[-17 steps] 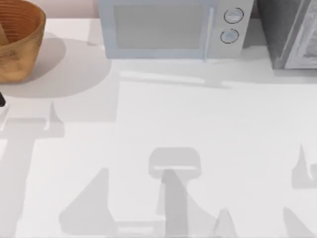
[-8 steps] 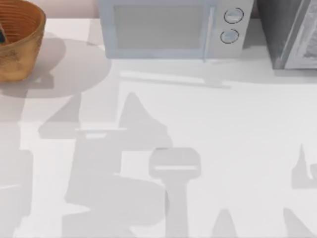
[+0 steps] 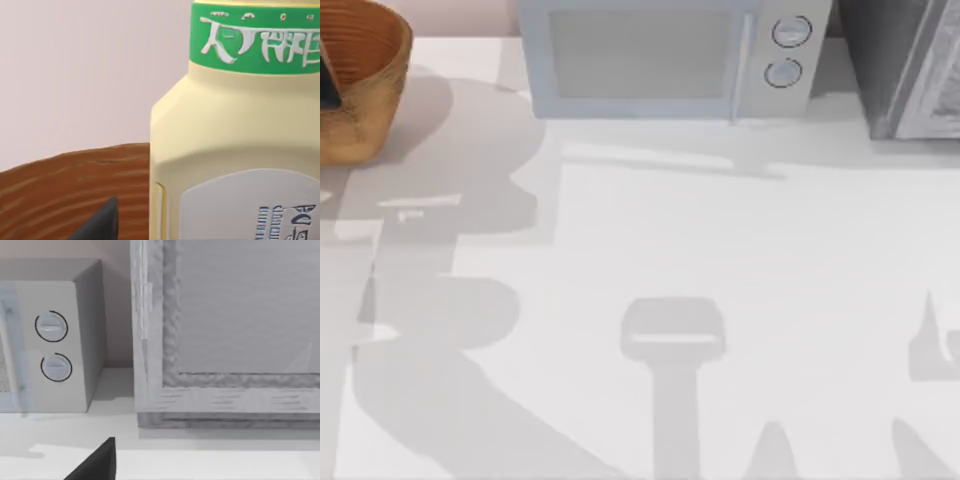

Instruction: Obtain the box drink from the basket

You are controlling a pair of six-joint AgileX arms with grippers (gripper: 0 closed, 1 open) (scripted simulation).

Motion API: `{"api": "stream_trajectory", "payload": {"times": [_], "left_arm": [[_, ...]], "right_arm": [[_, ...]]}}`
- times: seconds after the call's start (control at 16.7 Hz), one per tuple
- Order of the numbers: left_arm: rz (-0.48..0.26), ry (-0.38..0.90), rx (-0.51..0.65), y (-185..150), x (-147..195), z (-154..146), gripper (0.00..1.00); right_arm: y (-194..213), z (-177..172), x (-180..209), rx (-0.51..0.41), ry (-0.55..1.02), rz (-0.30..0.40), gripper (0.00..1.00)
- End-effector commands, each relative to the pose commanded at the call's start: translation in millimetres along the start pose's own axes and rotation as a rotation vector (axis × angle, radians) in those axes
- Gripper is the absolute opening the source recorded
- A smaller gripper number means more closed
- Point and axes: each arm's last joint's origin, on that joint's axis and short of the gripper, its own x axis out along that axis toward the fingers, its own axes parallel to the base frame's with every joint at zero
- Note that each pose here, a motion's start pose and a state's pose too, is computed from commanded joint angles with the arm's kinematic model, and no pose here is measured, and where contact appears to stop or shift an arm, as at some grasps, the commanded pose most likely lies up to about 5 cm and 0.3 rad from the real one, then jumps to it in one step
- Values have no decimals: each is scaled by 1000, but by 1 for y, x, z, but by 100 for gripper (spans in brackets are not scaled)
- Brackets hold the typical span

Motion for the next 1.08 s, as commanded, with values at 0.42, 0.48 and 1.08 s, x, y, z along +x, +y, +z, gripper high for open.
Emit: {"api": "stream_trajectory", "payload": {"times": [0.42, 0.48, 1.08], "left_arm": [[-1, -18, 11, 1, 3, 0, 100], [0, -14, 9, 1, 3, -1, 100], [0, 3, -1, 2, 52, -8, 100]], "right_arm": [[0, 0, 0, 0, 0, 0, 100], [0, 0, 0, 0, 0, 0, 100], [0, 0, 0, 0, 0, 0, 100]]}}
